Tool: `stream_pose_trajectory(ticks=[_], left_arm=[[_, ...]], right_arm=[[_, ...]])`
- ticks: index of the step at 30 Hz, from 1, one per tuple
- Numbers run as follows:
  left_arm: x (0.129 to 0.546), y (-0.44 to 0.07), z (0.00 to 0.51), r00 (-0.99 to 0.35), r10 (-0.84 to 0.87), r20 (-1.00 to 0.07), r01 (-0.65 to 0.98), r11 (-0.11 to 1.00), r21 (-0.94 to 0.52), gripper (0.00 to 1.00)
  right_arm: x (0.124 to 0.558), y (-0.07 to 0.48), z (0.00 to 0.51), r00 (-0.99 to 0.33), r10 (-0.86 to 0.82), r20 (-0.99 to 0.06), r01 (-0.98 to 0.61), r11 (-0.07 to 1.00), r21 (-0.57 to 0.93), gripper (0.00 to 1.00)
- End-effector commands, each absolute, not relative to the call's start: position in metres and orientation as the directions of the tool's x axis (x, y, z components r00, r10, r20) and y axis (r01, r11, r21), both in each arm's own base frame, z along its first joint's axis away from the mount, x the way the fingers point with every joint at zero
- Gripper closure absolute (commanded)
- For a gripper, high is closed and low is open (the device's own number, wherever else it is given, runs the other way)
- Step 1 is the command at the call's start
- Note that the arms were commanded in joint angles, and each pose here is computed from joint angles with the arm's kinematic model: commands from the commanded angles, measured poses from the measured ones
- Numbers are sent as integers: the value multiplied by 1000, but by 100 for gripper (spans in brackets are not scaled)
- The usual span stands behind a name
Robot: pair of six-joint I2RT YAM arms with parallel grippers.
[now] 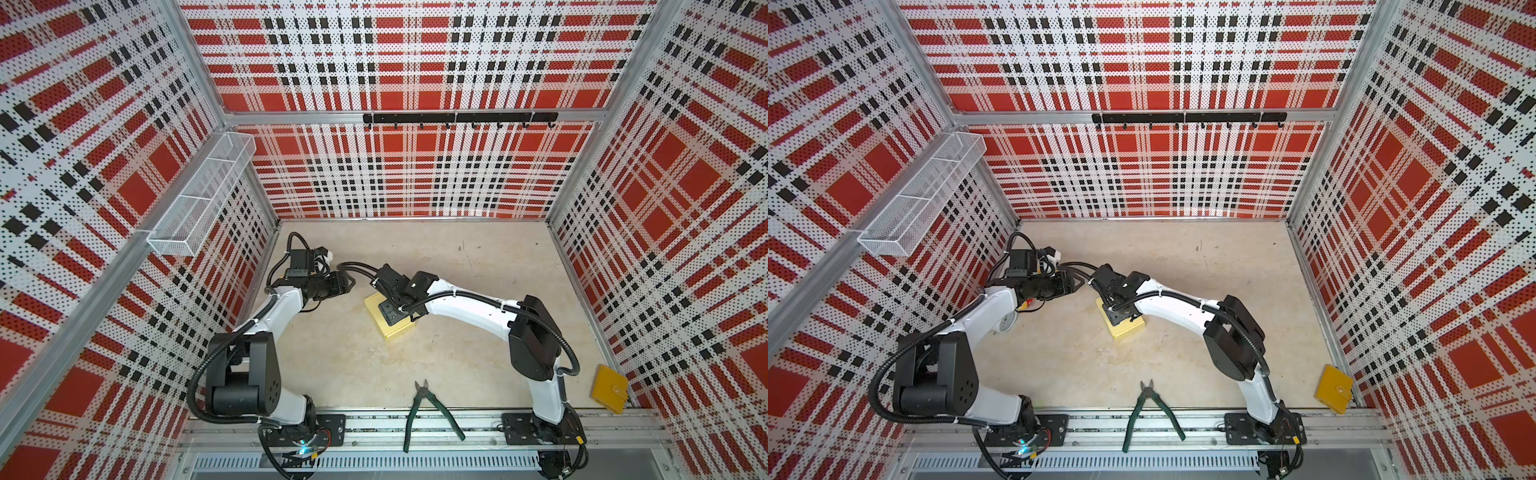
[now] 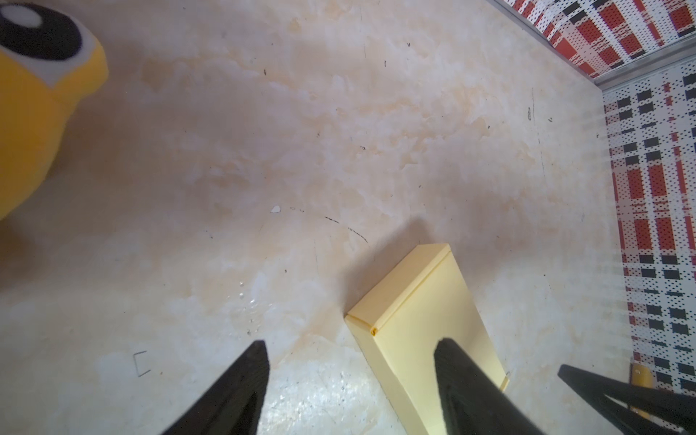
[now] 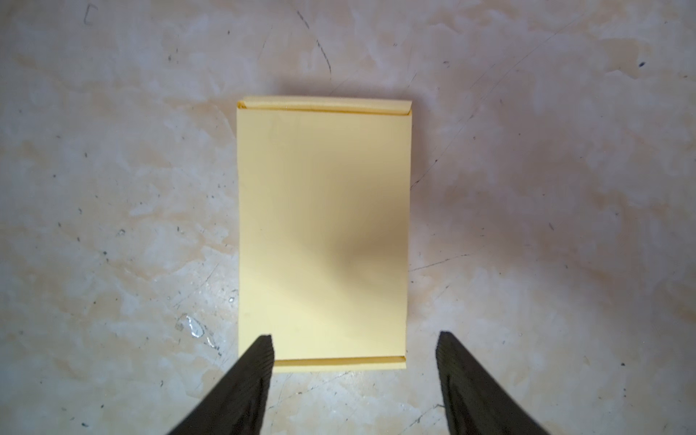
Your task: Fold the paper box
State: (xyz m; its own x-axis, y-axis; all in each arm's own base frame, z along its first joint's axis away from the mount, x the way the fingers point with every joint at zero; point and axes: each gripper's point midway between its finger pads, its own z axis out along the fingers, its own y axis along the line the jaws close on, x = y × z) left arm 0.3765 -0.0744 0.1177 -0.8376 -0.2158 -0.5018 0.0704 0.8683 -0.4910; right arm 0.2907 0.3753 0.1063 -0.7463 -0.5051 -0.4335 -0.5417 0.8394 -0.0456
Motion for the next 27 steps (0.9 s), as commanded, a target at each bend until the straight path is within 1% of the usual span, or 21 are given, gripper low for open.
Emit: stream_pose_trajectory(ticks=[1, 5, 8, 10, 14, 17, 20, 22, 25, 27], left_arm=[[379, -87, 119, -849, -158, -505, 129, 864, -487, 27], [380, -104, 107, -878, -103, -468, 161, 857, -490, 29], [383, -114, 100, -898, -78, -433, 169, 847, -503, 32], [385, -120, 95, -912, -81, -403, 162, 831, -532, 32], [388, -127, 83, -936, -108, -335, 117, 801, -587, 36], [384, -137, 74, -953, -103, -286, 101, 780, -617, 38], [378, -148, 69, -963, -84, -256, 103, 763, -639, 39], [374, -153, 67, -967, -72, -243, 105, 759, -643, 39], [363, -160, 60, -979, -55, -198, 89, 756, -648, 41], [357, -164, 59, -982, -45, -186, 89, 753, -652, 43]], right_arm=[[270, 398, 137, -727, -462, -507, -601, 785, 147, 36], [241, 424, 134, -739, -435, -514, -647, 672, 360, 52], [232, 446, 126, -746, -401, -531, -653, 593, 471, 61], [231, 457, 117, -745, -412, -525, -660, 568, 492, 66], [233, 469, 100, -741, -453, -496, -670, 556, 492, 72], [239, 464, 85, -763, -452, -462, -643, 602, 473, 76], [244, 450, 70, -789, -439, -430, -610, 641, 465, 76], [246, 440, 59, -824, -414, -386, -562, 678, 473, 77], [251, 414, 44, -857, -390, -338, -509, 745, 431, 77], [258, 395, 40, -874, -358, -328, -473, 783, 405, 77]])
